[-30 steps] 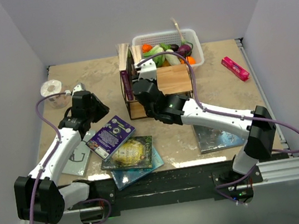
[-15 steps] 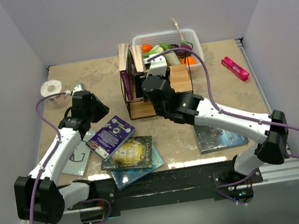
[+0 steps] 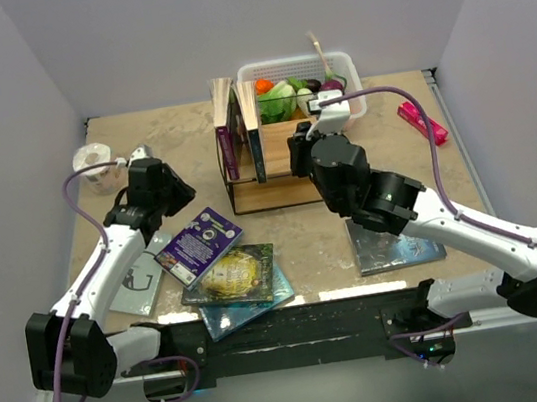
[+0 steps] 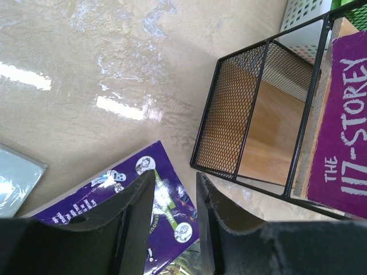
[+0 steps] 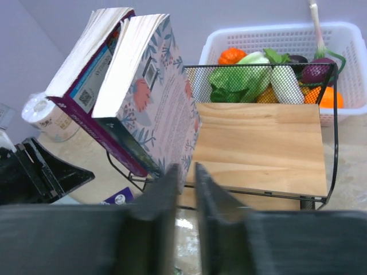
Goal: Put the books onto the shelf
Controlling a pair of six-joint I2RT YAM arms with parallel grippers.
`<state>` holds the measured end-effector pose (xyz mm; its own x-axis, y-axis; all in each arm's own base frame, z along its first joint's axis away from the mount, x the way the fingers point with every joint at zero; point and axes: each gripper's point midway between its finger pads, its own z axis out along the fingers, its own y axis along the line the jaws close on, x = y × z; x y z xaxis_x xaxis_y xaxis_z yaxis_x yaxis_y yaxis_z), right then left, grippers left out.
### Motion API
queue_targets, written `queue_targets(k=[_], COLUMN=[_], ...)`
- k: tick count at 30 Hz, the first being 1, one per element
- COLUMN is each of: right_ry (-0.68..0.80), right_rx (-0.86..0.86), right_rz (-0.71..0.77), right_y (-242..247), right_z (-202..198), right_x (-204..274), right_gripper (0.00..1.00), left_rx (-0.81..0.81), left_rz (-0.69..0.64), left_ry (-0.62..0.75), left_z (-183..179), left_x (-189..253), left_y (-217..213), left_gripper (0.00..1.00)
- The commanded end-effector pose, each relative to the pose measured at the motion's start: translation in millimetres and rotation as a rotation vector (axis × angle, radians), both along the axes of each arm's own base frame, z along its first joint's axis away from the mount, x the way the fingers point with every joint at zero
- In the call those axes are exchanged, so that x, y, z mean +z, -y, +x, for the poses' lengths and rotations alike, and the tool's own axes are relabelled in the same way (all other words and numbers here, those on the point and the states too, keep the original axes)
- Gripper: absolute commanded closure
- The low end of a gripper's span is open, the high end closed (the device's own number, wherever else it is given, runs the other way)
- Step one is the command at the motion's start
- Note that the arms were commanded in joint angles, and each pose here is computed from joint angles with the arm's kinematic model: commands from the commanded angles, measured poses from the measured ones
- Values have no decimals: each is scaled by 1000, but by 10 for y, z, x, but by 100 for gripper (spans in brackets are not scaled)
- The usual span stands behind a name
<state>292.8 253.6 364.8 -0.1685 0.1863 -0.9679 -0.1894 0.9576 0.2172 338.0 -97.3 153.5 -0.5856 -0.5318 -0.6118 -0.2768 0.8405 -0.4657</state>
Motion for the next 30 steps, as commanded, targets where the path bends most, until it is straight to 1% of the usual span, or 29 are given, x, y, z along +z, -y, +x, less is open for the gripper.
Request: queue_targets(k=[1,4,6,7,9,10,12,13,15,18,25,28,30], right_ry=[-110,-202,-227,-253,-262,-276,-271,-291,-294,-294,-313,-321,-350], right_rx=[-41,-31,-31,-23,-41,-46,-67,-70,-87,-62,-5,56,86], right_rz=[-7,33,77,82,124,121,157,160,217,260,312,337,328], right_y=[53,-60,-131,-221,-265,-331,-369,-410,-397,-465,-567,-710,-805], right_z=[152,331,442,508,620,697,817,887,1032,1151,1328,1375,1390], right_x=[-334,-556,-602,-705,-687,-784,-753,-842,-815,-826,-895,-882,-963], right_gripper=[100,100,100,100,100,100,100,100,100,100,100,100,100], left_rx=[-6,-23,-27,-36,-36,-52,-61,-69,-80,-94,-129,-144,-151], left_rz=[-28,-58,-75,-89,-101,-117,-126,-134,-142,-148,-175,-200,-212], left_ry=[66,80,78,87,95,96,100,99,97,95,95,105,107], left_z=[212,327,404,440,535,552,634,653,717,764,847,872,879], left_x=[259,333,337,391,434,452,478,491,504,514,517,556,571], left_y=[58,142,190,225,261,305,347,372,412,450,547,599,628], left_gripper=[60,60,60,60,60,60,60,60,60,60,60,60,60])
